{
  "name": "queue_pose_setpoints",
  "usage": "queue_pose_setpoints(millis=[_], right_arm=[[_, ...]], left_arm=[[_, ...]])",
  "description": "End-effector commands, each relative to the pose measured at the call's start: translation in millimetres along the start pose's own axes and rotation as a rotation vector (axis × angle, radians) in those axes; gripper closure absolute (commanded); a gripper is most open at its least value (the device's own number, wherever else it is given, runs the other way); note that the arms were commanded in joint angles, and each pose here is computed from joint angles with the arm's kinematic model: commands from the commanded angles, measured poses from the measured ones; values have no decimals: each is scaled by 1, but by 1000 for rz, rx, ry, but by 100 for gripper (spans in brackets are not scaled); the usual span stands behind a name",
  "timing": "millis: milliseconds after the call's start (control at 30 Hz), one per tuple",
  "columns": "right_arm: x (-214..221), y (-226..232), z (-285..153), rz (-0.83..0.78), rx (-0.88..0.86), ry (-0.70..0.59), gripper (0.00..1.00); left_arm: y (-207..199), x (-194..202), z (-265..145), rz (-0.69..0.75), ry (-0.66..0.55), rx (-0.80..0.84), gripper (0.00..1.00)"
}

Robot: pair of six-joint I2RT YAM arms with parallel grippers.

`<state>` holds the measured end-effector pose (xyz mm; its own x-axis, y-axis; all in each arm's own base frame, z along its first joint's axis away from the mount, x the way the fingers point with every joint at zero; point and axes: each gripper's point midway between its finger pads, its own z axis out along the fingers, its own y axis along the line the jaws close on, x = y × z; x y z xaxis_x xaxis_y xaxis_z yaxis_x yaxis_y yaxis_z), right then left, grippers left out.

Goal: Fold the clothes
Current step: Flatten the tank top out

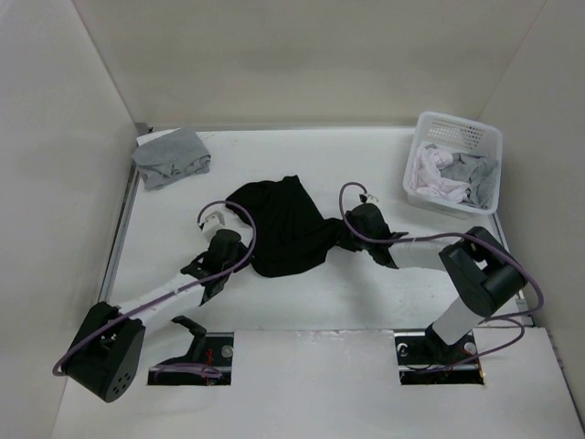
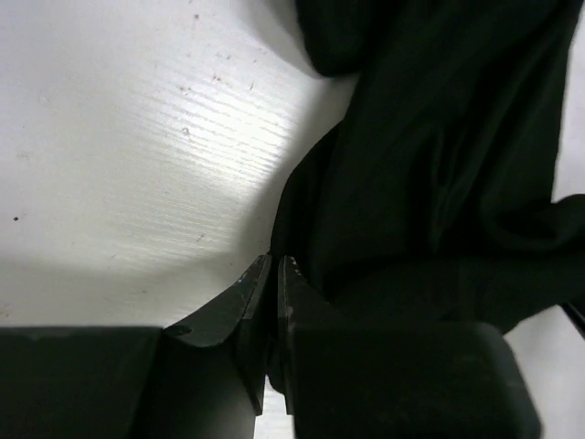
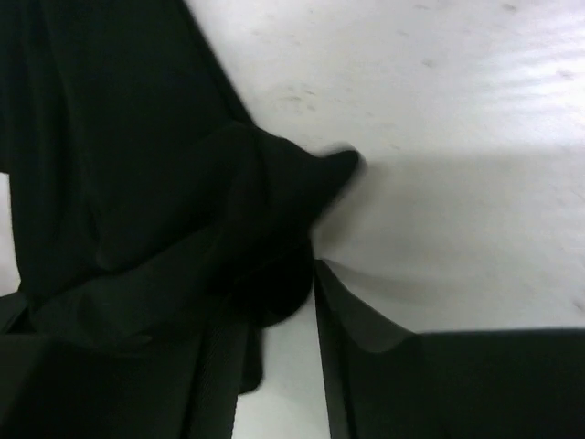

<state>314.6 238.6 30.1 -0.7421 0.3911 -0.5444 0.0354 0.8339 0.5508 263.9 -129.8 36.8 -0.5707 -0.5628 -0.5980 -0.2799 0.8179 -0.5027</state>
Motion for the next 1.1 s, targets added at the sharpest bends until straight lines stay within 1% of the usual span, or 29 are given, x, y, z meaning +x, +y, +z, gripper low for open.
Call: queue_pose_setpoints(millis=[0,33,67,100,167,200,233,267,300,333,367,433,500,533,567,667,700,733,767,833,900,933,1000,1067], right_arm=[[12,6,11,-2,-11,61,82],[8,11,9,13,-27,51,92],[0,15,5,21,-39,28,96],[-8,20,-1,24,-54,1,98],[-31,31,-26,22,-76,-87,100],[-45,35,-48,18,-80,-136,100],[-62,43,-87,-21,-75,-201,99],[-64,45,-95,-33,-76,-209,98],[-63,47,-115,-61,-73,-209,97],[-58,44,-136,-82,-63,-192,96],[-55,43,-140,-88,-60,-185,95],[-24,27,-157,-122,-29,-92,94],[7,9,-162,-125,12,-12,93],[27,-2,-166,-120,37,37,89],[36,-7,-167,-117,49,60,86],[65,-17,-177,-103,55,119,69],[71,-14,-183,-113,38,135,62],[72,-13,-188,-116,30,133,58],[69,-10,-189,-120,21,109,54],[60,-7,-182,-131,20,71,51],[58,-5,-166,-151,27,65,48],[60,-2,-158,-158,24,76,48],[60,8,-142,-170,-1,69,51],[51,22,-129,-179,-35,30,60]], left_arm=[[-26,-28,-18,-21,-69,71,97],[-29,-38,-24,-16,-93,77,98],[-34,-51,-32,-13,-126,85,99],[-39,-59,-37,-11,-145,93,99],[-52,-88,-57,5,-217,110,100],[-60,-110,-74,20,-273,116,100],[-66,-127,-89,31,-315,113,100],[-71,-141,-105,48,-352,112,100],[-74,-150,-118,70,-368,99,100],[-72,-151,-128,93,-358,71,99],[-71,-150,-130,99,-354,63,98],[-60,-133,-135,148,-282,9,96],[-53,-115,-136,190,-213,-15,94],[-45,-102,-136,212,-166,-38,92],[-41,-96,-136,217,-145,-50,91],[-26,-76,-138,222,-96,-69,75],[-24,-77,-141,204,-106,-67,75],[-24,-80,-144,185,-120,-57,75],[-25,-86,-147,160,-148,-40,74],[-27,-95,-145,137,-190,-28,70],[-28,-94,-134,145,-182,-39,64],[-30,-90,-128,157,-168,-39,63],[-31,-80,-112,194,-143,-51,62],[-24,-71,-94,212,-127,-80,62]])
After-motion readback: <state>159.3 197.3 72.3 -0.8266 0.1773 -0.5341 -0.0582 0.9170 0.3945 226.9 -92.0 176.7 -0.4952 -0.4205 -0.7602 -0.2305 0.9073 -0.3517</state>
